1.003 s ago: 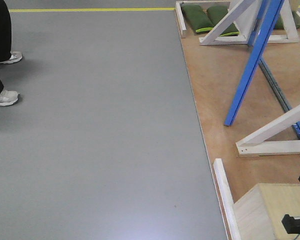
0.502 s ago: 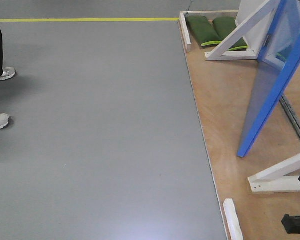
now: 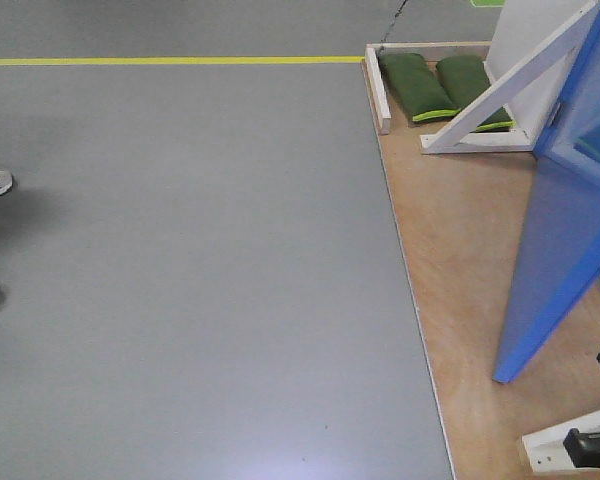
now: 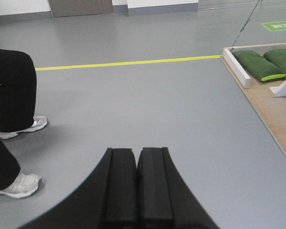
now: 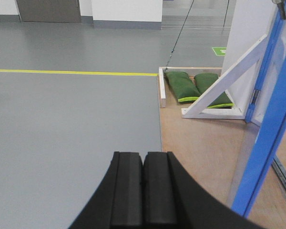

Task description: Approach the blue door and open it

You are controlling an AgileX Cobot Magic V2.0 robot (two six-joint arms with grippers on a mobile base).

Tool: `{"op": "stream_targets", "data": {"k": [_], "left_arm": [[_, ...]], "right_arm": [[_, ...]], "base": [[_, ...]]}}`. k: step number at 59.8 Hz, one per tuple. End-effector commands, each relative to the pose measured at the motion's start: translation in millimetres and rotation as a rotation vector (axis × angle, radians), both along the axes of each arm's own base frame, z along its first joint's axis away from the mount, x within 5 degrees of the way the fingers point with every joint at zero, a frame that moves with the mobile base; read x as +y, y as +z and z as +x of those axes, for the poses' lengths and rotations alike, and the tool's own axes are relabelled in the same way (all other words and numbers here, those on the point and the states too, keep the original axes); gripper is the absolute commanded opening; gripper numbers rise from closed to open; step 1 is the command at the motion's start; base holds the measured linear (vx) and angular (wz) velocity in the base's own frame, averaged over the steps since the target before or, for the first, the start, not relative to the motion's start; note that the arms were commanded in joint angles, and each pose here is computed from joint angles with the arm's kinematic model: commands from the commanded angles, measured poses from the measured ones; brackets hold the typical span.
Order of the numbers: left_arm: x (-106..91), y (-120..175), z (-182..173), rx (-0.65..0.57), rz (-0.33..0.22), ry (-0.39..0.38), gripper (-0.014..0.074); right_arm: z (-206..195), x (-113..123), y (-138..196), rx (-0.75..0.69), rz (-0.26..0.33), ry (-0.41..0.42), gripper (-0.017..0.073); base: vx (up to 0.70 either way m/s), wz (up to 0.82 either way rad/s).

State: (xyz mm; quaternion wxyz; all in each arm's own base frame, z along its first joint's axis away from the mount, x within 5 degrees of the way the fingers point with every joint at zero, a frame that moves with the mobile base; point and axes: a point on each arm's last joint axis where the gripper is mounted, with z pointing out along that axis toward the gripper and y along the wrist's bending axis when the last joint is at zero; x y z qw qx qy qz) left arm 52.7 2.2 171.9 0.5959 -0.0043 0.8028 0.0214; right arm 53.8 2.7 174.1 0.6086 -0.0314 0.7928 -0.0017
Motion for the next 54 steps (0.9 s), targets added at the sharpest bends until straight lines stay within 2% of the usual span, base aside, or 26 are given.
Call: {"op": "stream_targets", "data": {"k": [1,32,54], "left_arm": [[0.1,6.4,1.0,-0.091,0.001,0.002,0.0070],[0.1,6.4,1.0,-0.091,0.001,0.002,0.0070],[0.1,6.4,1.0,-0.091,0.001,0.002,0.0070]], "right_arm": [[0.9,-0.5,1.5,-0.078,-0.008,-0.003,0.0005],[0.9,-0.5,1.8,-0.079,-0.008,-0.003,0.0005],[0.9,-0.5,2.1,-0.080,-0.008,-0.003,0.0005]], "base": [[0.41,-0.02],[0.35,-0.02],[0.16,-0.01]]}}
